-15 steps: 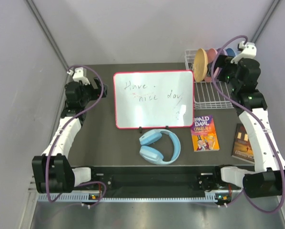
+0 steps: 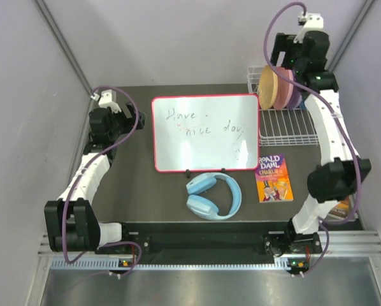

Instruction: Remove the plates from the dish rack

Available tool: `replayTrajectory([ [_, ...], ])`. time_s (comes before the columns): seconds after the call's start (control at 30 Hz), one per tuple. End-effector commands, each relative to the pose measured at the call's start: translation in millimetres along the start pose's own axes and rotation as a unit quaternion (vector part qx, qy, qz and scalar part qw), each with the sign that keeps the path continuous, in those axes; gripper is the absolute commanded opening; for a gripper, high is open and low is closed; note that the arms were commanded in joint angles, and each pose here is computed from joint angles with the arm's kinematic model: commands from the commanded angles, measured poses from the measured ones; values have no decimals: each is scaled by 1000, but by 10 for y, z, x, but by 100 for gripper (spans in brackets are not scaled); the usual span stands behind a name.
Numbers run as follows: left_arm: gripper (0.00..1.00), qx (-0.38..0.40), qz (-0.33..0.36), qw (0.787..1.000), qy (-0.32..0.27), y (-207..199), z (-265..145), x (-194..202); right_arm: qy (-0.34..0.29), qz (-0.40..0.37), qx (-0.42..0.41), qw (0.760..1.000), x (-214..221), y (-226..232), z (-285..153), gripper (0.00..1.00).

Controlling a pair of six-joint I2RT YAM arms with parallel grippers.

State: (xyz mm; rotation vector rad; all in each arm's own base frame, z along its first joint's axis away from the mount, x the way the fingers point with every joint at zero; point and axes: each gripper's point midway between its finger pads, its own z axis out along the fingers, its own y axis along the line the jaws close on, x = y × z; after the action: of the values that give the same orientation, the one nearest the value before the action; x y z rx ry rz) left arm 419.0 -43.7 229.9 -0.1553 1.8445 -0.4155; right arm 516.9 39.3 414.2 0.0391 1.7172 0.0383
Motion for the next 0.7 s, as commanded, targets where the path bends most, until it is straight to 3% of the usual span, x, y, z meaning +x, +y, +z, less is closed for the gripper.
replayTrajectory([
  [0.0,99,11,-7,999,-40,-41,40,-155,58,-27,26,998,408,4,334,100],
  [0.5,99,-13,3,1000,-22,133,147,73,143,-105,111,978,1462,-197,1058,81],
  [0.67,99,-24,11,999,-19,190,158,112,156,-131,121,971,1659,-171,1147,65],
])
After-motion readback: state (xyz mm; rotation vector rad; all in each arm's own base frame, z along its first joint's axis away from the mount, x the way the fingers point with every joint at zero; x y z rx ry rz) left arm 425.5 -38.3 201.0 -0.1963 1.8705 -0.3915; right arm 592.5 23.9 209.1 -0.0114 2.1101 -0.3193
